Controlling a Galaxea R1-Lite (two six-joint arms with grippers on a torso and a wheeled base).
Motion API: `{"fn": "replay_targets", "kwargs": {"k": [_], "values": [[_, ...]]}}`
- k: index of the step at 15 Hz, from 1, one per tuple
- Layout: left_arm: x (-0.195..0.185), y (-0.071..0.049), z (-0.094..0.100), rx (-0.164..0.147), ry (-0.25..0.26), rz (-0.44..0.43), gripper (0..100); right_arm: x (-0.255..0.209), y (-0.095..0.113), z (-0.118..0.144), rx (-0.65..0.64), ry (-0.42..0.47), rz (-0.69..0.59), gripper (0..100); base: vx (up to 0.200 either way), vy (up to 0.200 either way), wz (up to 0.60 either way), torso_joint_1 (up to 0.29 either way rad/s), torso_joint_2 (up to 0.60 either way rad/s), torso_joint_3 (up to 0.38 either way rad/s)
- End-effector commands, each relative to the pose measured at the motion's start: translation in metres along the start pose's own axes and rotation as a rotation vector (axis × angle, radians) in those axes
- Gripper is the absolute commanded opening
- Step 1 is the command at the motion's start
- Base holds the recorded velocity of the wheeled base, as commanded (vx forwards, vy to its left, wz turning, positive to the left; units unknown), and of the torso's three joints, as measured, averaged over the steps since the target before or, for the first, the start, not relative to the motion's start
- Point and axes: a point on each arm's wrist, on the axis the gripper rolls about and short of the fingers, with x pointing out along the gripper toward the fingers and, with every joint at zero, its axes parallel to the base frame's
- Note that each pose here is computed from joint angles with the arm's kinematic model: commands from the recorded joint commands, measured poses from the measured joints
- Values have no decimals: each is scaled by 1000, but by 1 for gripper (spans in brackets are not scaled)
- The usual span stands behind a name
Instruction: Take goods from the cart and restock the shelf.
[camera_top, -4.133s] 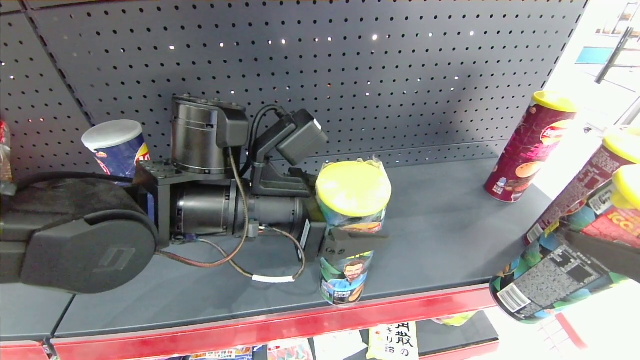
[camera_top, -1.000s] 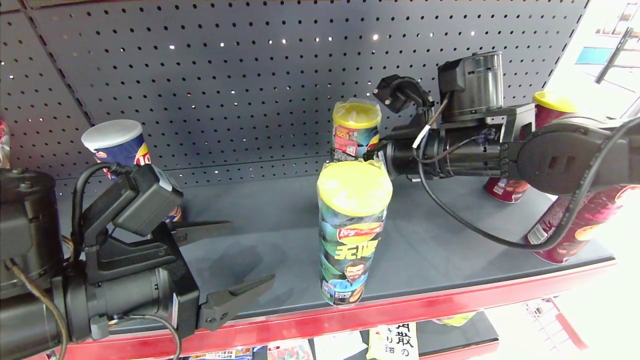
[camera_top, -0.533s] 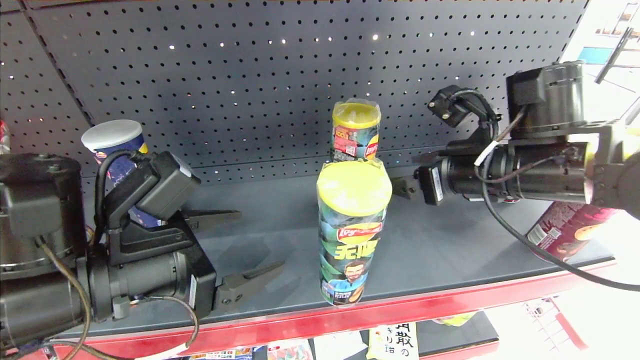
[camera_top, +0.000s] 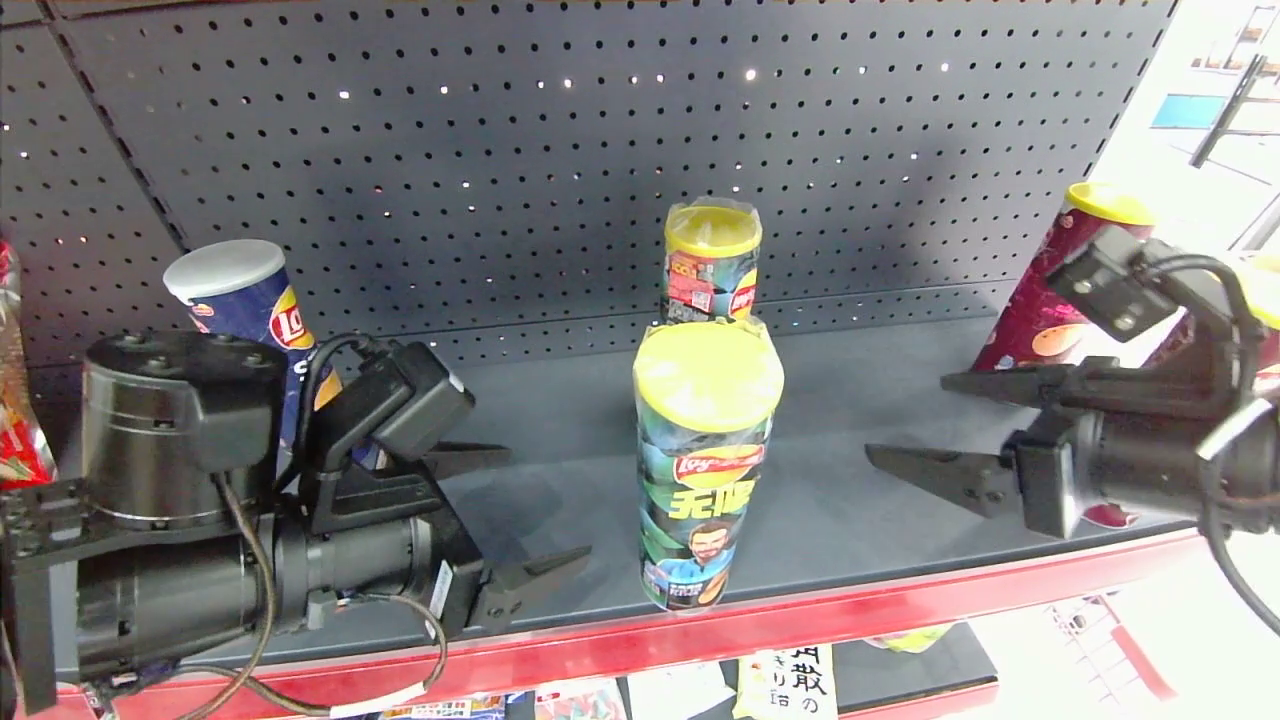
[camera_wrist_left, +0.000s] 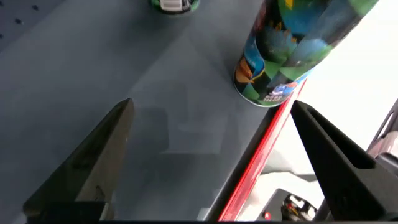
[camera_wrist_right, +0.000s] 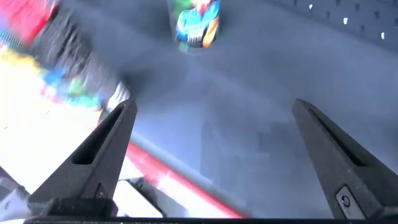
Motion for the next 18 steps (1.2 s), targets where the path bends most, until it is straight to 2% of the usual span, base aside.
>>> {"fn": "replay_targets", "kwargs": {"k": [1, 5, 8, 18], "values": [[14, 1, -7, 11, 49, -10, 100, -51, 11, -24, -14, -77, 7, 100, 0, 0, 0, 0, 0, 0], [32, 5, -4, 30, 62, -14, 100, -85, 17, -44, -20, -142, -10, 100, 0, 0, 0, 0, 0, 0], [42, 5, -1, 34, 67, -25, 100, -94, 17, -44, -16, -173, -34, 100, 0, 0, 0, 0, 0, 0], [55, 7, 2, 35, 75, -30, 100, -99, 13, -46, 8, -182, -81, 100, 0, 0, 0, 0, 0, 0]]}}
